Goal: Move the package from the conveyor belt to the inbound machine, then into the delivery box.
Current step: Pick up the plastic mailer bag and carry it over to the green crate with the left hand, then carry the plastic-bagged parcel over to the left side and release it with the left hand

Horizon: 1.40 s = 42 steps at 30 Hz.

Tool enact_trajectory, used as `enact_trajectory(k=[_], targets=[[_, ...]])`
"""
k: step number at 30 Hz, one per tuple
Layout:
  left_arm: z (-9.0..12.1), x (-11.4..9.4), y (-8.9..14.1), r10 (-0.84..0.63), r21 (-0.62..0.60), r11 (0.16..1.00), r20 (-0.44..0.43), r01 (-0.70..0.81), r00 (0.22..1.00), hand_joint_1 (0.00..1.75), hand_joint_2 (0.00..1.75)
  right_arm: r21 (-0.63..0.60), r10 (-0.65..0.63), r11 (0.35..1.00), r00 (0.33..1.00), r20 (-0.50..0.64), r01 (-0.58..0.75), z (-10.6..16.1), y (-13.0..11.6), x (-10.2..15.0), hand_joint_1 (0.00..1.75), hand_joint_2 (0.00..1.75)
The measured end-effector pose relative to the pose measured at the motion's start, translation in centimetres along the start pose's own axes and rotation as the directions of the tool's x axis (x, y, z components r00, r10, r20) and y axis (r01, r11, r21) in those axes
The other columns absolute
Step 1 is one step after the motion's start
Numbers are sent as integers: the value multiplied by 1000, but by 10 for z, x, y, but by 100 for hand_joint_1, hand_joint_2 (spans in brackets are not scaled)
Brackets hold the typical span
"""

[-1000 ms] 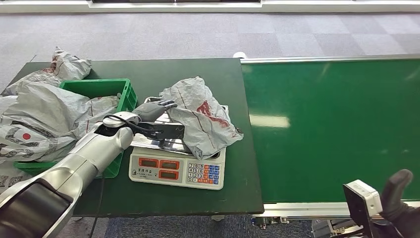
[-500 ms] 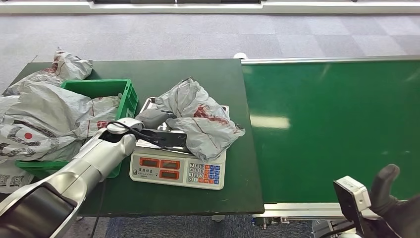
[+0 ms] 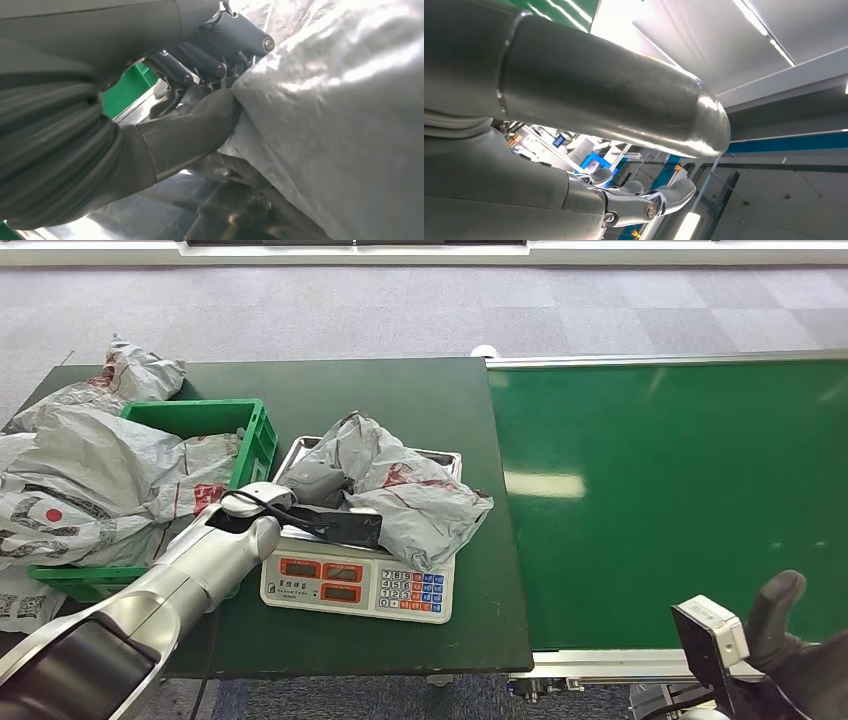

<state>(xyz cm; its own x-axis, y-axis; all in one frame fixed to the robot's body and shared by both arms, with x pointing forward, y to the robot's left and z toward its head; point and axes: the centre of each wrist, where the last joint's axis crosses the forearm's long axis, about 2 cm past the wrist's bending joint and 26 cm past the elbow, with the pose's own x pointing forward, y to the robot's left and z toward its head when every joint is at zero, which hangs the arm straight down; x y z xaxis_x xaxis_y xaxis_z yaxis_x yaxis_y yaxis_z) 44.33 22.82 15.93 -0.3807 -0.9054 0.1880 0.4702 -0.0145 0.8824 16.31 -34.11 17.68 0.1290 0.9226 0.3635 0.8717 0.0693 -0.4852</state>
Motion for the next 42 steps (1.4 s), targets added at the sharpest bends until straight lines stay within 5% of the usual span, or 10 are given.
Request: enact_trajectory(k=[8,12,19,26,30,35,42], targets=[[0,0,-3,-7,11,1000,-2,7,1000,175,175,0,-2,1000,1000,1,2,0,0,1,0,0],[1,-1,-4,-7,36,999,-7,7,1000,175,175,2,-1,1000,1000,0,1,0,1,2,0,175],[9,-23,16,-64,194,978,-94,81,994,175,175,8,4,1000,1000,-12,-4,-1,1,5,0,175],[47,-65,133,-142,431,870,-248,240,958,175,175,0,-19,1000,1000,21,19,0,0,5,0,175],[73,-85,176,-113,519,810,-320,273,941,175,175,-9,-39,999,998,41,40,1,0,4,0,175],[97,-115,187,-68,563,778,-367,280,928,175,175,-23,-56,998,997,58,57,3,-2,-1,0,175],[117,-151,170,15,594,770,-385,235,923,175,175,-12,-29,999,998,52,30,9,-8,-11,0,175]])
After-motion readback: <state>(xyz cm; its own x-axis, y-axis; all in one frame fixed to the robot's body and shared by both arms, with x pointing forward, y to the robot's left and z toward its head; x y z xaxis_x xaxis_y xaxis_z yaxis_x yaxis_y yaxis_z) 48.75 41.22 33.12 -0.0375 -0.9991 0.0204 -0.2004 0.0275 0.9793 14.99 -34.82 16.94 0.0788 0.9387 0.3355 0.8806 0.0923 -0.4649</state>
